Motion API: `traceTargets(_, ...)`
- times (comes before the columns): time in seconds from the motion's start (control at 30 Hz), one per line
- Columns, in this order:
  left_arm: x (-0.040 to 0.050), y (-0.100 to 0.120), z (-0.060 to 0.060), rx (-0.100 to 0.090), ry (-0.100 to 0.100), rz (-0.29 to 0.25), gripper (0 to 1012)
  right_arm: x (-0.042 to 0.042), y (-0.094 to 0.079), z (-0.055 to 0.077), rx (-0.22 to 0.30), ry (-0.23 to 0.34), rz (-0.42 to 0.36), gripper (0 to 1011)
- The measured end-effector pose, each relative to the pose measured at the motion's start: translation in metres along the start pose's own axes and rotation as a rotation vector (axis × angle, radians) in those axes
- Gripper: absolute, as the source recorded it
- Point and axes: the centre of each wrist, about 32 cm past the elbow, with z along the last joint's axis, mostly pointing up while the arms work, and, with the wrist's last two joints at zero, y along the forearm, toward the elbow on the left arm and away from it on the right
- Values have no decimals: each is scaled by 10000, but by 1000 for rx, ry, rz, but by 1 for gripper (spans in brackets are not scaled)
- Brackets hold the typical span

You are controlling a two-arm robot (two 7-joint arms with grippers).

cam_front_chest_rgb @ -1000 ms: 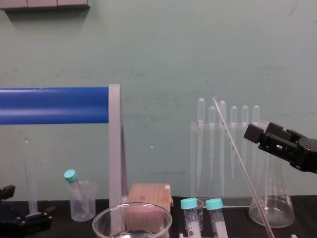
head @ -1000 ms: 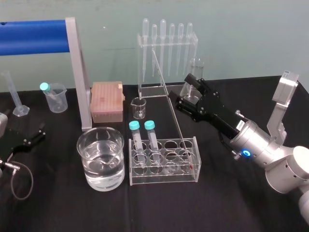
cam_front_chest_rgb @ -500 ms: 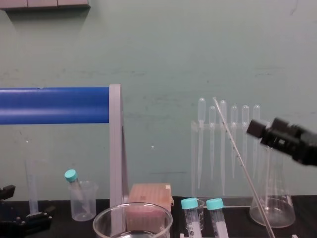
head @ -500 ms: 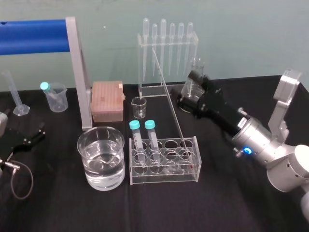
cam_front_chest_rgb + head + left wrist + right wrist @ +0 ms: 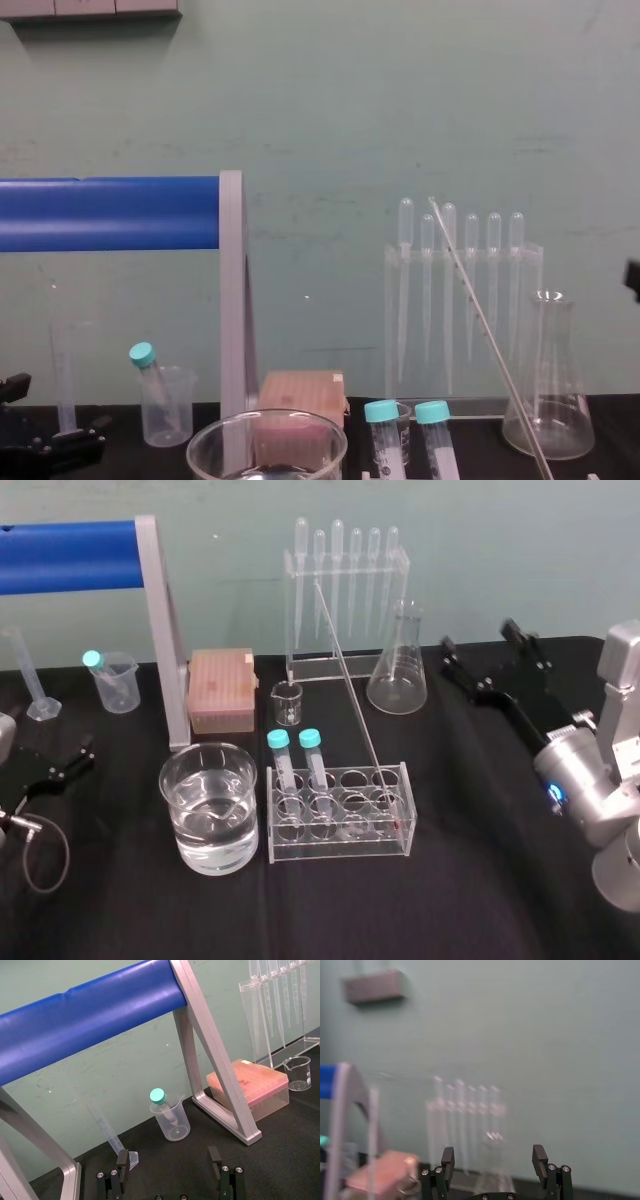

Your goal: Hold the thermometer with one hand and immerse one end into the beaker, then reinsert it into the test tube rack.

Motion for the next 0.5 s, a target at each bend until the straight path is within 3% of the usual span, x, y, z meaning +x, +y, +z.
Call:
traceTargets(0.07, 0, 0, 0, 0, 0, 0, 1008, -9, -16, -11, -15, 0, -17, 1003)
traceTargets(0.1, 0, 0, 0, 0, 0, 0, 1008, -35, -56, -62, -63, 11, -54, 1003)
traceTargets(0.27, 0, 0, 0, 0, 0, 0, 1008, -82, -117, -204, -135, 46, -93, 1003)
traceTargets(0.5, 0, 0, 0, 0, 0, 0, 1008, -96, -119, -252, -152, 59, -98, 1003)
